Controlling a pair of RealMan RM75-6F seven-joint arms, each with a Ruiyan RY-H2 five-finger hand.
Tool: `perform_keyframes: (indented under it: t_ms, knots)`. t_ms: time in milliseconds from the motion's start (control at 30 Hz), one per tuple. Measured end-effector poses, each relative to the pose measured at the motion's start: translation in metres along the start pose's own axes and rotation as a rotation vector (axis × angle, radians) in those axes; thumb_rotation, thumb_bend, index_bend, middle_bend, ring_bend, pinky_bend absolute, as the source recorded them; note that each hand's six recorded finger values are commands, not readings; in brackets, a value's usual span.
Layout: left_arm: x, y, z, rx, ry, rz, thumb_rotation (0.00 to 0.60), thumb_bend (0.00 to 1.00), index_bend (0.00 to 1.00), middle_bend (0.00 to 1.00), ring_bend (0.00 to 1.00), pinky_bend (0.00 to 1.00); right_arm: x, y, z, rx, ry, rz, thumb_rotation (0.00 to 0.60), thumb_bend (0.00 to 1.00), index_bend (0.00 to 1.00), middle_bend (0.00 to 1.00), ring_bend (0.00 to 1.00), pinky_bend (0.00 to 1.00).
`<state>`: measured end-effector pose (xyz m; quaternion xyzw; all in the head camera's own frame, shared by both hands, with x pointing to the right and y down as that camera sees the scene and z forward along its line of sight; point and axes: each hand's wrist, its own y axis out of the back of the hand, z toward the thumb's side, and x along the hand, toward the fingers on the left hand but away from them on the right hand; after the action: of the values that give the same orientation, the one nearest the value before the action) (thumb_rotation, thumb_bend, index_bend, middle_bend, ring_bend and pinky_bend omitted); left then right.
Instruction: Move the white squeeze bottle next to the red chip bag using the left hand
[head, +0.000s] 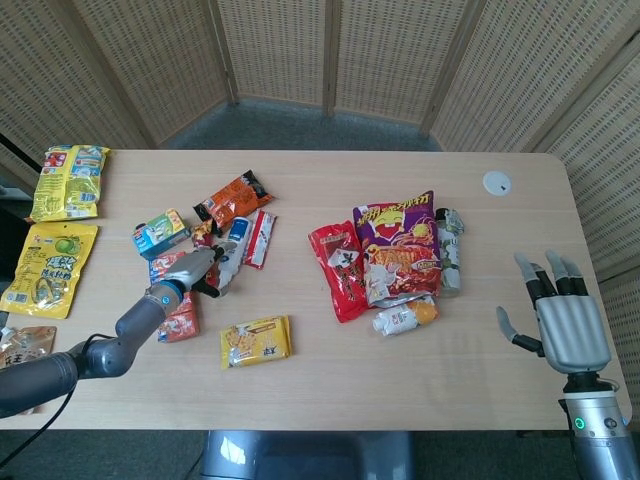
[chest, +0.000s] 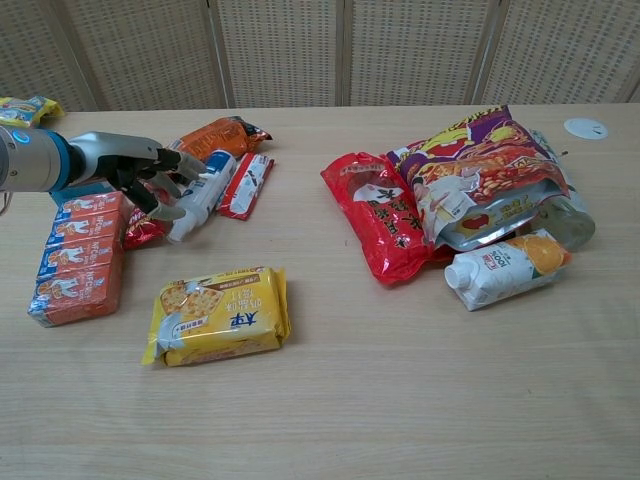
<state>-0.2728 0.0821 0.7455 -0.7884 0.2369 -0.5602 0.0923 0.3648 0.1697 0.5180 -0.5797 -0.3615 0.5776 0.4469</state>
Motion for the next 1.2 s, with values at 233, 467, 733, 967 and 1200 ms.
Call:
perform_keyframes:
  t_ms: [233,467,733,967,1200]
  knots:
    - [0.012,-0.01,0.008,-0.011,-0.009,-0.013,0.557,0.43,0.0,0.02,0.19,0.0,0.001,0.001,0.0,0.003,-0.003,0.001,0.07,0.44,0.0,0.24,0.0,0.0]
    - [0.024,-0.023,0.034,-0.064,-0.059,-0.039,0.557,0.43,0.0,0.03,0.19,0.0,0.002,0.001,-0.002,0.006,-0.012,0.002,0.072,0.44,0.0,0.24,0.0,0.0]
    - [0.035,-0.034,0.069,-0.126,-0.127,-0.073,0.558,0.43,0.0,0.03,0.19,0.0,0.005,0.003,-0.005,0.004,-0.022,-0.003,0.07,0.44,0.0,0.24,0.0,0.0]
    - [0.037,-0.034,0.088,-0.144,-0.176,-0.06,0.555,0.43,0.0,0.05,0.18,0.0,0.007,0.006,-0.008,0.002,-0.028,-0.009,0.069,0.44,0.0,0.24,0.0,0.0]
    - [0.026,-0.002,0.09,0.041,-0.238,0.08,0.548,0.43,0.0,0.06,0.11,0.0,0.007,0.004,-0.008,-0.004,-0.022,-0.005,0.069,0.44,0.0,0.24,0.0,0.0]
